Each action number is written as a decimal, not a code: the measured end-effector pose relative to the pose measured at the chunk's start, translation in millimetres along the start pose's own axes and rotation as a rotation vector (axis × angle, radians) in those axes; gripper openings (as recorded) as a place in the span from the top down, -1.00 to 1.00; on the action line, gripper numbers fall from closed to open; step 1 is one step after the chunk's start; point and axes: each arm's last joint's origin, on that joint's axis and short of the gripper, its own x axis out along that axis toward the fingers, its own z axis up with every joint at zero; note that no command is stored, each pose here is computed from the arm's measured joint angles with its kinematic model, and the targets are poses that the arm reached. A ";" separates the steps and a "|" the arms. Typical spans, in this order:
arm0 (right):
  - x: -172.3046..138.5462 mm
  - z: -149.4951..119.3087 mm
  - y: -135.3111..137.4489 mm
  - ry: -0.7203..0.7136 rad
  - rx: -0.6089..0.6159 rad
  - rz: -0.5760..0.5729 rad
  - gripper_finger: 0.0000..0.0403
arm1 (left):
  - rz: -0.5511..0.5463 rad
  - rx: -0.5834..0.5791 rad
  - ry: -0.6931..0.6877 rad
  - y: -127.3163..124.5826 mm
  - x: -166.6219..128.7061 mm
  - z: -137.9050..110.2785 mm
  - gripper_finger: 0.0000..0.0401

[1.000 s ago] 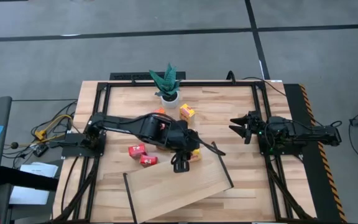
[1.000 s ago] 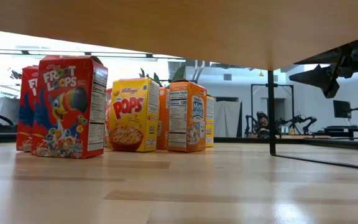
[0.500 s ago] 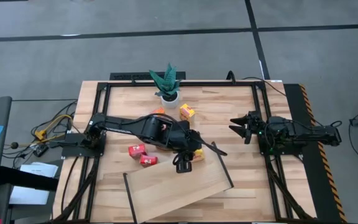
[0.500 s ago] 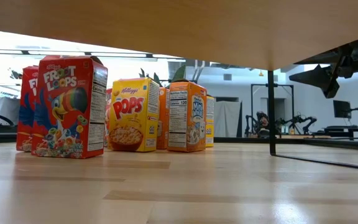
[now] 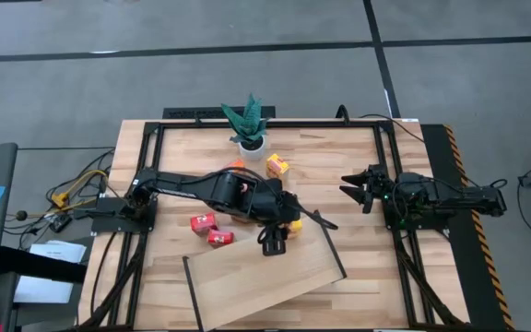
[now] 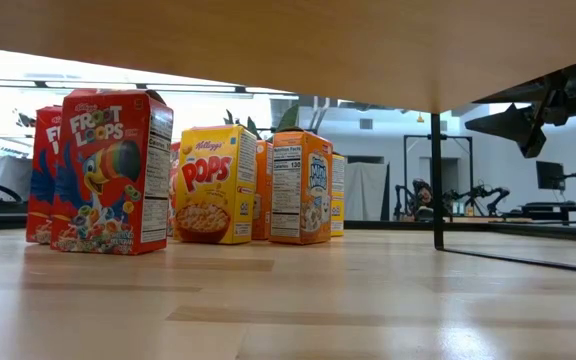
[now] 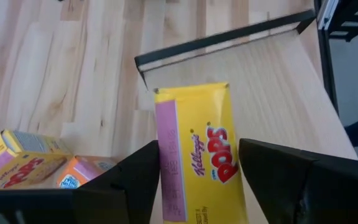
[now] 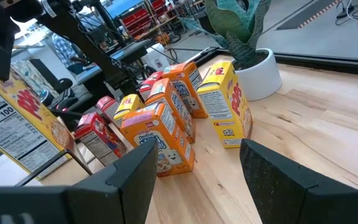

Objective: Stack cereal on shelf
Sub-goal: Put the bottom left yellow cereal box on the shelf

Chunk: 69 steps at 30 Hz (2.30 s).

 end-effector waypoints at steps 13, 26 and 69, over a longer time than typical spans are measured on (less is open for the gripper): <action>0.0 -0.1 -0.1 0.000 0.000 0.000 -0.27 | -0.039 -0.023 -0.032 2.8 0.8 4.7 -0.04; 0.0 -0.1 -0.1 0.000 0.000 -0.001 -0.27 | 0.024 -0.048 -0.043 7.0 1.1 5.3 -0.04; 23.4 112.1 94.1 -0.072 -0.426 0.295 -0.75 | -0.119 -0.181 -0.202 13.6 -44.4 20.6 -0.04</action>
